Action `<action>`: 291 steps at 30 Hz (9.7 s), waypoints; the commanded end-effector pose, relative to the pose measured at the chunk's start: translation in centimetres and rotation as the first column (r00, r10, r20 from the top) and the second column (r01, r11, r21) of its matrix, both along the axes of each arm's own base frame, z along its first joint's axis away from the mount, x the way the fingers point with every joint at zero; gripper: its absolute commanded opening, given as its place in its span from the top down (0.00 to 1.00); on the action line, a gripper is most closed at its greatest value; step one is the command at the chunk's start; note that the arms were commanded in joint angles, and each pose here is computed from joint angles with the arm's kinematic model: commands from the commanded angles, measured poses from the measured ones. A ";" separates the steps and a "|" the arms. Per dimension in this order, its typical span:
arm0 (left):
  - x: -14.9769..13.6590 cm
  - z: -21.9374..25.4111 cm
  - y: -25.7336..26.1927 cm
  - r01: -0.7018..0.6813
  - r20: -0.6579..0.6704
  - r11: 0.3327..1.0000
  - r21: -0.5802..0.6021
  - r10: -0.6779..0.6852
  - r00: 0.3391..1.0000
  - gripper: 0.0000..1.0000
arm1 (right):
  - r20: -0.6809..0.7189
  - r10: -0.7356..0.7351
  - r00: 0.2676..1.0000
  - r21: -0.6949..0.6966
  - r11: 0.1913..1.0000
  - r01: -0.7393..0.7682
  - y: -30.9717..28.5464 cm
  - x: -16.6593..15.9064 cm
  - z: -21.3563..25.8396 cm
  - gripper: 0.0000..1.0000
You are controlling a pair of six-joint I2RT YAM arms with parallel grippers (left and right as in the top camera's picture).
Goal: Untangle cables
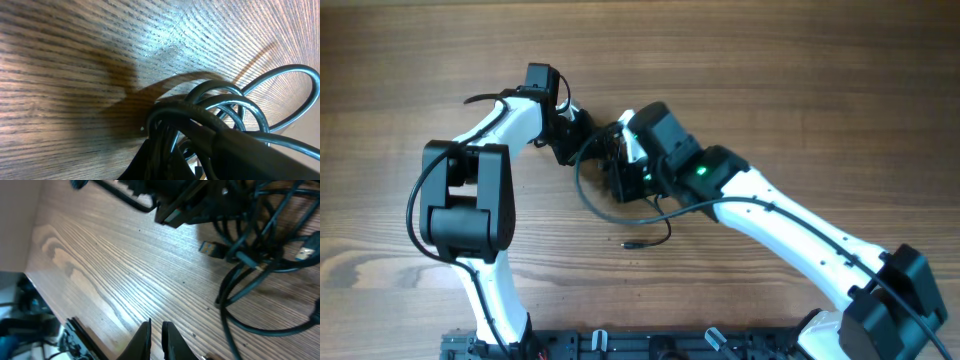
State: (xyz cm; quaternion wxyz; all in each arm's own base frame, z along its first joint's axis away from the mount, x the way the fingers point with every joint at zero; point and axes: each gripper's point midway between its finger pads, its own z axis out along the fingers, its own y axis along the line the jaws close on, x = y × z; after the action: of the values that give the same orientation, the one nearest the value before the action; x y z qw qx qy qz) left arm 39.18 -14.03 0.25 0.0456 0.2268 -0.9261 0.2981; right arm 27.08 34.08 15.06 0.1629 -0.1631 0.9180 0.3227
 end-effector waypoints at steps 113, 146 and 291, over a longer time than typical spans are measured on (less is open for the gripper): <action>0.1 -1.9 2.8 -0.057 -0.021 0.991 0.118 0.060 0.998 0.93 | 0.285 0.555 0.781 0.601 0.532 -0.597 -2.6 -1.9 6.1 0.96; 0.1 -1.9 2.8 -0.057 -0.021 0.991 0.118 0.060 0.998 0.92 | 0.019 -0.397 0.918 -0.384 0.844 0.374 -9.7 4.7 -8.9 0.62; 0.2 -1.9 2.8 -0.057 -0.020 0.991 0.118 0.059 0.998 0.90 | -0.166 -0.353 0.921 -0.150 0.932 0.330 -8.5 6.1 -9.3 0.60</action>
State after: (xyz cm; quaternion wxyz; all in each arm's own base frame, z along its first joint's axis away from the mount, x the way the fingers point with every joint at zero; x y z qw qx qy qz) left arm 39.32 -13.61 0.22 0.0452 0.2366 -0.9241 0.2966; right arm 33.84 24.07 5.30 0.1409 0.0214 0.9690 0.2017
